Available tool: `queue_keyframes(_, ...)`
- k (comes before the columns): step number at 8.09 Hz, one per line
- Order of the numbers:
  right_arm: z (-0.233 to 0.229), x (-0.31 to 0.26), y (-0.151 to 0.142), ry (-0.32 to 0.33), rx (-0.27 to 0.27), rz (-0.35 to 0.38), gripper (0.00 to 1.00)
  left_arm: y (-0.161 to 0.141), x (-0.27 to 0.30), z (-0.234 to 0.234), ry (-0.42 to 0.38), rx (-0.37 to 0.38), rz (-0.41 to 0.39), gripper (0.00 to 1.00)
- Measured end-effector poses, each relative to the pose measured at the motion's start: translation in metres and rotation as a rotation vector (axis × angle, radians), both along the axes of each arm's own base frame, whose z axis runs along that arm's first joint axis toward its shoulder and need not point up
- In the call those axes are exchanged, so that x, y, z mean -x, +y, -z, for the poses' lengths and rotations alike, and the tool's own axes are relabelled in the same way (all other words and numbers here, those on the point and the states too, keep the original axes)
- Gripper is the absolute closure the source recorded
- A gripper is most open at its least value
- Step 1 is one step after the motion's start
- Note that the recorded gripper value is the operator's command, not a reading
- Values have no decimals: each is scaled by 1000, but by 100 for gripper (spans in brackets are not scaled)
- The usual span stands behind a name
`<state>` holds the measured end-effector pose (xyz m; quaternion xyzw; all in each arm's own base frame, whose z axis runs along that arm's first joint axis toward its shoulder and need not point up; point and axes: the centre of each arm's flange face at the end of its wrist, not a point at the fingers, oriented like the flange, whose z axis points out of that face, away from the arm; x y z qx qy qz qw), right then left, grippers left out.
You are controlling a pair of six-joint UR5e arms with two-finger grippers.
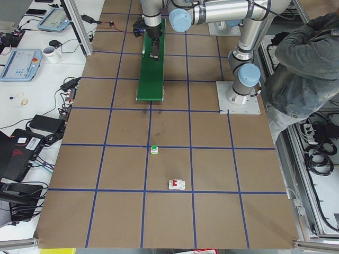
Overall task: Move capacitor from left to right
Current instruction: 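Move the right gripper down toward the capacitor riding the belt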
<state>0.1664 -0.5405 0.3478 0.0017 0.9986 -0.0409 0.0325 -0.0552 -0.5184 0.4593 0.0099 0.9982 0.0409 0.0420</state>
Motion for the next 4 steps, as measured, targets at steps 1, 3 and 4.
queue_keyframes(1, 5, -6, -3, -1, 14, -8, 4, 1, 6, 2, 2, -10, 11, 0)
queue_keyframes(3, 9, -14, -7, -8, 39, -14, 5, 0, 22, 10, 6, -31, 33, 0)
queue_keyframes(4, 11, -17, -8, -26, 41, -13, 5, 0, 29, 13, 13, -40, 29, 0)
